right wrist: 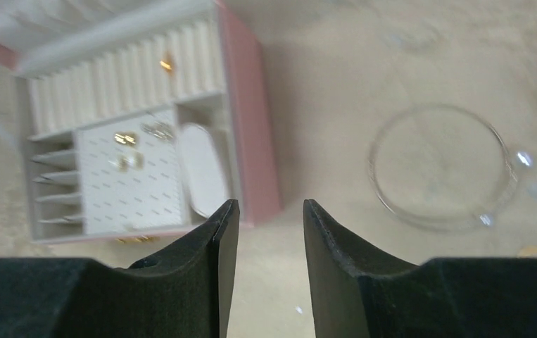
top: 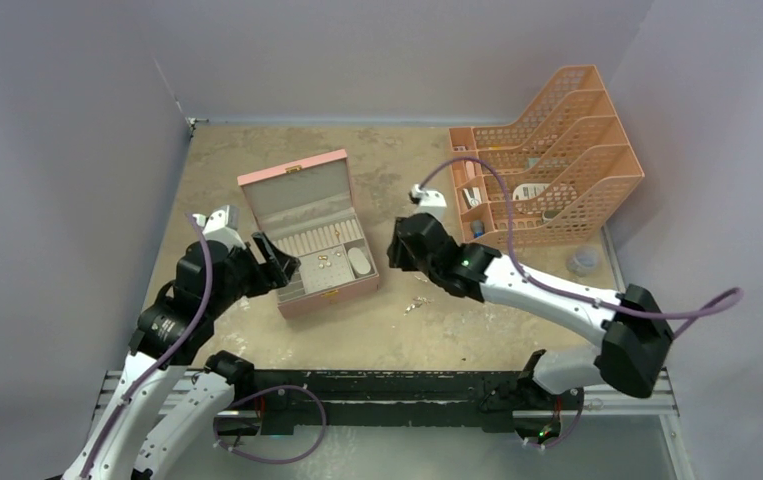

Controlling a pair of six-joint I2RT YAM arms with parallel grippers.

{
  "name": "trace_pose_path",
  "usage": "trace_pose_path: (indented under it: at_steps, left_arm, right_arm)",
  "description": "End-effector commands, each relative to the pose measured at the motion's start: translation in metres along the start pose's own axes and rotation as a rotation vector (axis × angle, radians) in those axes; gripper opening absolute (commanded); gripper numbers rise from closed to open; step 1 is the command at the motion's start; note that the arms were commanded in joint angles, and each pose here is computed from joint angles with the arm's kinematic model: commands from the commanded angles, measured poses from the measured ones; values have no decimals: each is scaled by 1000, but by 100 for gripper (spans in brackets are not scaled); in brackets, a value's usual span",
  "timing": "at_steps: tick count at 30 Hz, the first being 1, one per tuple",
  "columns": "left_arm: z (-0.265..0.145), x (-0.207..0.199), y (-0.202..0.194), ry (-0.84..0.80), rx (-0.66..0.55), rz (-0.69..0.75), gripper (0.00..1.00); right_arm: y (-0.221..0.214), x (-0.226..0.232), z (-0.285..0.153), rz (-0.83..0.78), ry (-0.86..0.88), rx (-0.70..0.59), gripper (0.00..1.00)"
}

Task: Organize the mixed jewelry
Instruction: Pick up the jewelry from the center of the board.

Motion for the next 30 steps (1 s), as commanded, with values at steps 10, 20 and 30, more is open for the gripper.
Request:
trace_pose_path:
  at_steps: [10,20,30]
  left_arm:
    - [9,-41,43,-224,-143,-7,68]
    - [39,-40,41,-237,-169,43,68]
    - [47,-38,30,-309,-147,90,68]
  right_arm:
    - [-58,-95,-12,289,-323,33,46]
    - [-28,-145,-1,416,-494,-59,42]
    - [-52,-166,3,559,-685,-48,34]
Point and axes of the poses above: each gripper's point midway between its finger pads, its own z axis out along the fingers, its own x axis along the line the jaws close on, y = z × x, the point moved 9 cm from there along -z, back along the fingers, and after that the axes turned 3 degrees about z, right-handed, at the moved point
